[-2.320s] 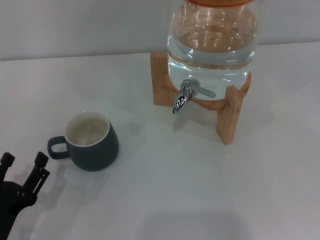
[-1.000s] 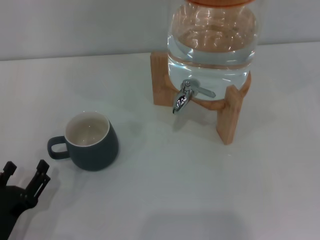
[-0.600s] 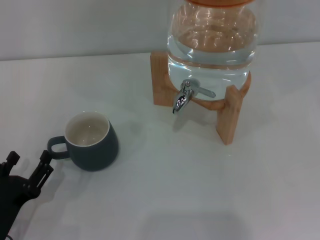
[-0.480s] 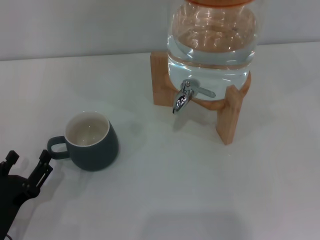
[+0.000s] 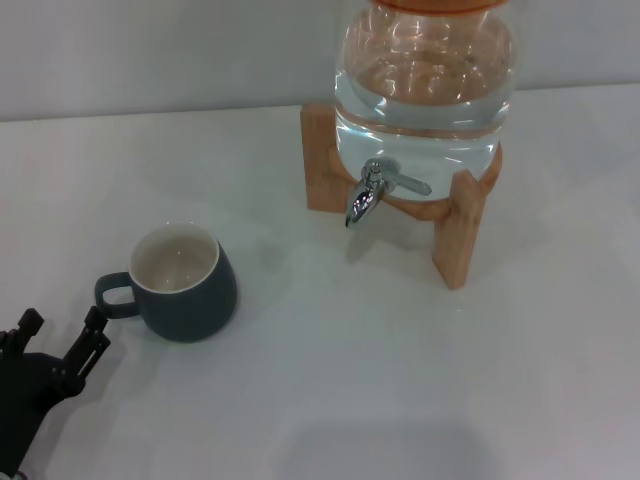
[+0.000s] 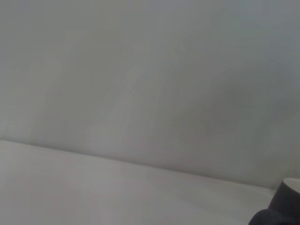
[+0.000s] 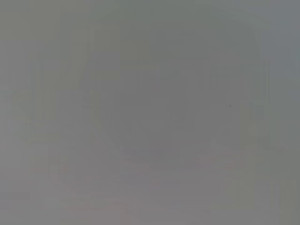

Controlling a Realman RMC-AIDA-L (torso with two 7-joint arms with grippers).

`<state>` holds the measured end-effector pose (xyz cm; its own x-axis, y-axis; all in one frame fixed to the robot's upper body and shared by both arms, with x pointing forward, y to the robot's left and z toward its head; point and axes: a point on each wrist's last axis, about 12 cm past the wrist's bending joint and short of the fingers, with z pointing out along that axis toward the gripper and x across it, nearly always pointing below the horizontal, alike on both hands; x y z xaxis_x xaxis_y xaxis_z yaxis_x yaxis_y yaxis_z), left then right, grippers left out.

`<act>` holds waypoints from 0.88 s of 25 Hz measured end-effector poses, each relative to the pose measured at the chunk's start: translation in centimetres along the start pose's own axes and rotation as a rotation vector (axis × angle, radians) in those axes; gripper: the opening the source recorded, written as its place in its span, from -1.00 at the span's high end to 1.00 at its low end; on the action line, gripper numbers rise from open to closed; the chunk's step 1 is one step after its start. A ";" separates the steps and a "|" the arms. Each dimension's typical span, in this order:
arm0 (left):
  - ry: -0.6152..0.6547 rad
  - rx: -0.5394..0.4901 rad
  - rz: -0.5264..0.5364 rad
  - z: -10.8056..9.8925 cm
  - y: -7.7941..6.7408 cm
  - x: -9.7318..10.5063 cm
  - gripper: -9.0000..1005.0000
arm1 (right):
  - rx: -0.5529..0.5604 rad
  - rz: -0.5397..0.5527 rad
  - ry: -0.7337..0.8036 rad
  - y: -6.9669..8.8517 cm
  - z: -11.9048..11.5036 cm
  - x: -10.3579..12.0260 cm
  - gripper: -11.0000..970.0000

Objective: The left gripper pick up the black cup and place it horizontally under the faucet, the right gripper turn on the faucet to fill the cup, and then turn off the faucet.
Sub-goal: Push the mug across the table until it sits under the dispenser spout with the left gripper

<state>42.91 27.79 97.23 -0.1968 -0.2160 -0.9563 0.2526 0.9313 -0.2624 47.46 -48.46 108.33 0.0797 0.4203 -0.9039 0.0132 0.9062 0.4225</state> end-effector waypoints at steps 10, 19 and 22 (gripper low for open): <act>-0.002 0.011 0.004 0.5 -0.1 -0.2 -0.75 | -0.001 0.001 0.000 0.1 0.0 0.1 -0.74; -0.001 0.014 0.006 0.7 -0.1 -0.2 -0.75 | -0.005 0.003 -0.002 0.1 0.0 0.1 -0.74; -0.001 0.014 0.006 0.7 -0.1 -0.3 -0.75 | -0.006 0.005 -0.002 0.2 0.0 0.1 -0.74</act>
<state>43.59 27.51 97.42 -0.1941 -0.2105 -0.9581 0.2674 0.9284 -0.2582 47.48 -48.25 108.28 0.0818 0.4248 -0.9016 0.0073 0.9043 0.4268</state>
